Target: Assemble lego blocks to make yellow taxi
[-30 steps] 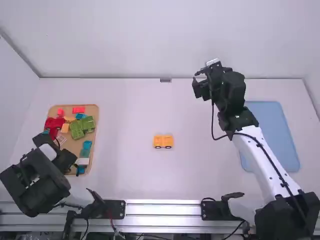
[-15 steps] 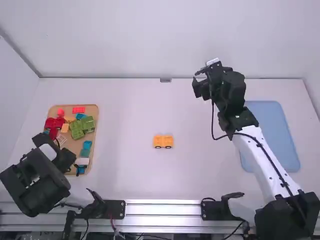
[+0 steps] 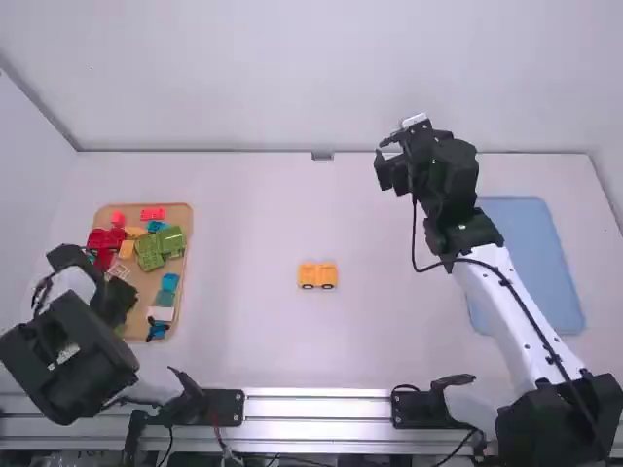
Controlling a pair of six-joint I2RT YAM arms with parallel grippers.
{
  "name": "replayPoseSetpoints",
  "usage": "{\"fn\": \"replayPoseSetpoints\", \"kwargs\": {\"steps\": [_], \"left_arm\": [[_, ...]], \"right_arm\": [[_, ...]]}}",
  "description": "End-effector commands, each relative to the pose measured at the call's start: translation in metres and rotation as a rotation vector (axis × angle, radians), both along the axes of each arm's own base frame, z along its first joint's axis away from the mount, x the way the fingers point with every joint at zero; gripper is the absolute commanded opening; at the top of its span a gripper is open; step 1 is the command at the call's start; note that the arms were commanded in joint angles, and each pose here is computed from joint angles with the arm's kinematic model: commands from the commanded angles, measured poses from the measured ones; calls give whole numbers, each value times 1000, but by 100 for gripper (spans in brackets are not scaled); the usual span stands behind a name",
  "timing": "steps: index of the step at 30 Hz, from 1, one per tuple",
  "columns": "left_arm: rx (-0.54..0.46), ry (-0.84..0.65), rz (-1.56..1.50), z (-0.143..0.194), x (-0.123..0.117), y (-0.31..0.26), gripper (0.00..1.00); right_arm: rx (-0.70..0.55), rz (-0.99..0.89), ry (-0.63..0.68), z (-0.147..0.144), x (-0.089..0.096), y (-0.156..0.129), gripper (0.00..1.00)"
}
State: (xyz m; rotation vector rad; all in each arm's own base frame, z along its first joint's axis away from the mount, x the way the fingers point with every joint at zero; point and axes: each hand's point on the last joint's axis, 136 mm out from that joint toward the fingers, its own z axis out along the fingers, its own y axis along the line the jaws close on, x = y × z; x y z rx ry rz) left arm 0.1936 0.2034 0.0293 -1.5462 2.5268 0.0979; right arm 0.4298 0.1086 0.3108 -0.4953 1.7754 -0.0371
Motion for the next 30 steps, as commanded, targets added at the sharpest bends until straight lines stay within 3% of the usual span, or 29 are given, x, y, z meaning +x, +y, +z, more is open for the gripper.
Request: {"fn": "replayPoseSetpoints", "kwargs": {"steps": [1,10,15,22,26,30], "left_arm": [[32,-103,-14,34,20,2,10],[79,-199,-98,83,44,-36,17],[62,-246,-285,90,76,-86,16],[16,-215,-498,68,110,-168,3],[-29,-192,-565,45,125,-209,8],[-66,-162,-591,23,138,-246,2]], "right_arm": [[15,-1,-38,19,3,1,99],[14,2,-33,18,2,2,99],[15,3,-34,19,2,2,99],[13,3,-30,18,2,2,99],[12,3,-32,18,2,2,99],[10,3,-32,18,2,1,99]]}}
